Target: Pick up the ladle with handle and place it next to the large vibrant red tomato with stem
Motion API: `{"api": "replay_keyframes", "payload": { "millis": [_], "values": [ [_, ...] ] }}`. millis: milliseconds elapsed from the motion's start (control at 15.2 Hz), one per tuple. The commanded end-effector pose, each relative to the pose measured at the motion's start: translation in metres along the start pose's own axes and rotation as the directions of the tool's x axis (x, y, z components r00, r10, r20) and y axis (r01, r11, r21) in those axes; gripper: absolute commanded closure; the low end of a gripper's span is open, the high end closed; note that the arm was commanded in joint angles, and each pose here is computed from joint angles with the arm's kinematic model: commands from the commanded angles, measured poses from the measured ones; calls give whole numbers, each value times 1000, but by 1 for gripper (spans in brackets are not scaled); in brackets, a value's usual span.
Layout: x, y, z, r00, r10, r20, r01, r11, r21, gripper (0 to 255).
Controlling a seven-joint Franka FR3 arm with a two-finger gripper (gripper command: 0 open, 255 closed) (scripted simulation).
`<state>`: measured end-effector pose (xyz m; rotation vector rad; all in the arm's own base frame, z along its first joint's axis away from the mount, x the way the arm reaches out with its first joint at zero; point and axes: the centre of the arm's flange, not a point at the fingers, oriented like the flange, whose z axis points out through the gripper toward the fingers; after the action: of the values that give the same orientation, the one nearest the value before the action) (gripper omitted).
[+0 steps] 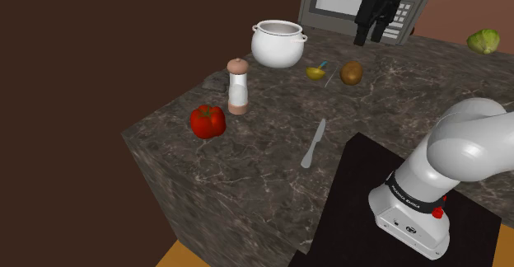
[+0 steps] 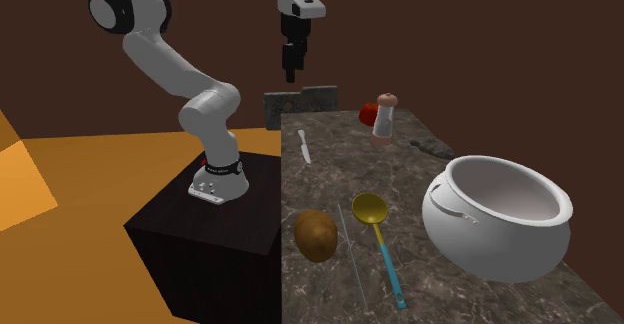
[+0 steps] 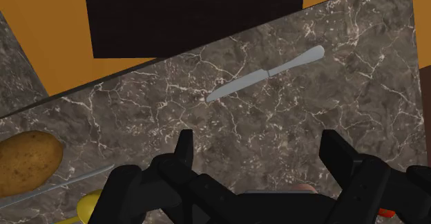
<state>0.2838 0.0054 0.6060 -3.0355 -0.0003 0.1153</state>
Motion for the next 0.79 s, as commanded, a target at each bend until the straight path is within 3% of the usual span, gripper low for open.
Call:
{"api": "replay_keyframes", "payload": {
  "millis": [0,726],
  "values": [
    [0,0,0,1000,0,0,0,1000,0,0],
    [98,124,41,999,28,43,-33,991,127,0]
  ]
}}
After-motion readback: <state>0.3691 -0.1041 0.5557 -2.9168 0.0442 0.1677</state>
